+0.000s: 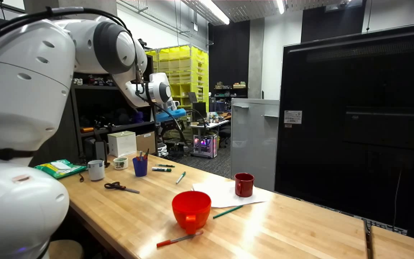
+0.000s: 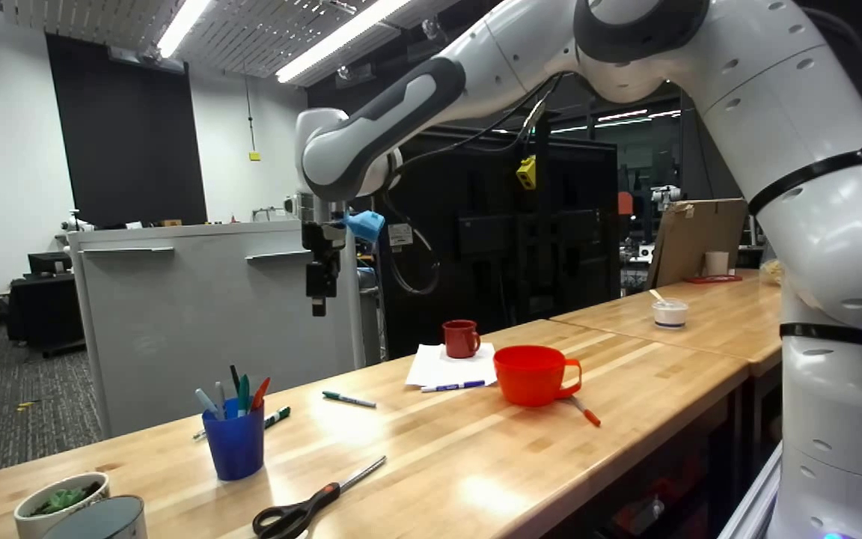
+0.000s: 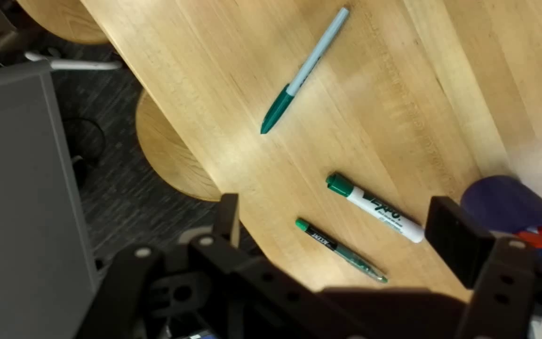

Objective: Move the green marker to the right

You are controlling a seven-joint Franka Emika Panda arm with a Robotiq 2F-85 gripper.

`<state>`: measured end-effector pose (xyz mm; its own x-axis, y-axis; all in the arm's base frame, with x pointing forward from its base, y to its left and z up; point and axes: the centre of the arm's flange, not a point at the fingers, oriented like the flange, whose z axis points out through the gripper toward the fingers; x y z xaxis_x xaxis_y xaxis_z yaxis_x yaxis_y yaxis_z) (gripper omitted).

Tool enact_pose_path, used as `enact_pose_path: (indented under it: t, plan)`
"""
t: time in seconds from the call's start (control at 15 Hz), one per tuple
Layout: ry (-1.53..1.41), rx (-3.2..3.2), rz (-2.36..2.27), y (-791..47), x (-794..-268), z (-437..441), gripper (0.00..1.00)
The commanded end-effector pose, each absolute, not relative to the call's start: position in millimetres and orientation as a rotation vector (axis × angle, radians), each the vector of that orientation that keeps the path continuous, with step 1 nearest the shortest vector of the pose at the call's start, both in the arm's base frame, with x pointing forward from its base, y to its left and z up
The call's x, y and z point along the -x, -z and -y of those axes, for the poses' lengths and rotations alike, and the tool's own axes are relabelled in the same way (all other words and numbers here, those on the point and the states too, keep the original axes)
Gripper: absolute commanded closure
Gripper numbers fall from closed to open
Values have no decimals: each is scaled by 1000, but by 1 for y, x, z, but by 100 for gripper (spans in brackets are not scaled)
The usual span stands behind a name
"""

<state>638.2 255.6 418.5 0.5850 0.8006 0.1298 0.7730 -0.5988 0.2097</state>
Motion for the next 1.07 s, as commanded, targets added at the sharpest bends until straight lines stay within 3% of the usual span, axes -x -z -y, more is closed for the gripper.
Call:
enact_pose_path:
  t: [0.0, 0.47, 1.0]
  plan:
    - [-262, -2604, -1620, -406, -664, -255, 0]
    - [-157, -2335, -2128, -377, -690, -266, 0]
    - [96, -1901, -2629, -350, -685, -306, 0]
